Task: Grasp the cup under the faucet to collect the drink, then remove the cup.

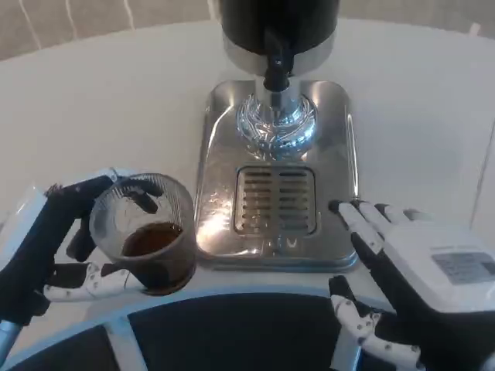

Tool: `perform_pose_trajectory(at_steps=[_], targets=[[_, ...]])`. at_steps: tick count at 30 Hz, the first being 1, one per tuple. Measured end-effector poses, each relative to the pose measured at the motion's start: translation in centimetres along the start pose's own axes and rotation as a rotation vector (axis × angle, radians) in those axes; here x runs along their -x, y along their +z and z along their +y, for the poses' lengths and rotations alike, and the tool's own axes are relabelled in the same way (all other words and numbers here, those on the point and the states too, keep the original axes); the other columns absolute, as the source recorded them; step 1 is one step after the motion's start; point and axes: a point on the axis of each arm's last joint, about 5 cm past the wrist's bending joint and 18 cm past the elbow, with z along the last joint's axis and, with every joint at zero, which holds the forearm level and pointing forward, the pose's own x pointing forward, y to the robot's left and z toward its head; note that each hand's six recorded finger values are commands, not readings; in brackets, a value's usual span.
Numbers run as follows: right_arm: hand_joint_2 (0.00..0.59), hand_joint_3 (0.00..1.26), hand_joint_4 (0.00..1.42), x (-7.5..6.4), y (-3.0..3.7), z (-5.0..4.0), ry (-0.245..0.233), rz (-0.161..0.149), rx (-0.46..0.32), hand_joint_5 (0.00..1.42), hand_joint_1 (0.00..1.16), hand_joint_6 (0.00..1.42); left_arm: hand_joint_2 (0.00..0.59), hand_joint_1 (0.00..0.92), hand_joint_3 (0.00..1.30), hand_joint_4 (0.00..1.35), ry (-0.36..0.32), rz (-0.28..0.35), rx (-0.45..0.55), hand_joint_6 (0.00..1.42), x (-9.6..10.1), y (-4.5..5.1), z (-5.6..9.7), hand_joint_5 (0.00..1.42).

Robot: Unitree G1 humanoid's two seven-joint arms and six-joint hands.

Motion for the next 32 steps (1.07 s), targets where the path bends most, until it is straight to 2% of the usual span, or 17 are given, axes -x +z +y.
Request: perform_pose_trajectory(at_steps=[13,32], targets=[[0.586,0.0,0.0,0.44,0.43,0.32,0.02,-0.025,0.027,0.0,0.19,0.0,0.057,0.561,0.98,1.15,-0.038,-0.028,-0.004,1.42,0.73,0.85,0.39,1.4],[0.586,0.0,0.0,0.43,0.85,0.44,0.019,-0.035,0.019,0.0,0.19,0.0,0.051,0.554,0.98,1.15,-0.06,-0.041,0.005,1.42,0.69,1.05,0.62,1.4]])
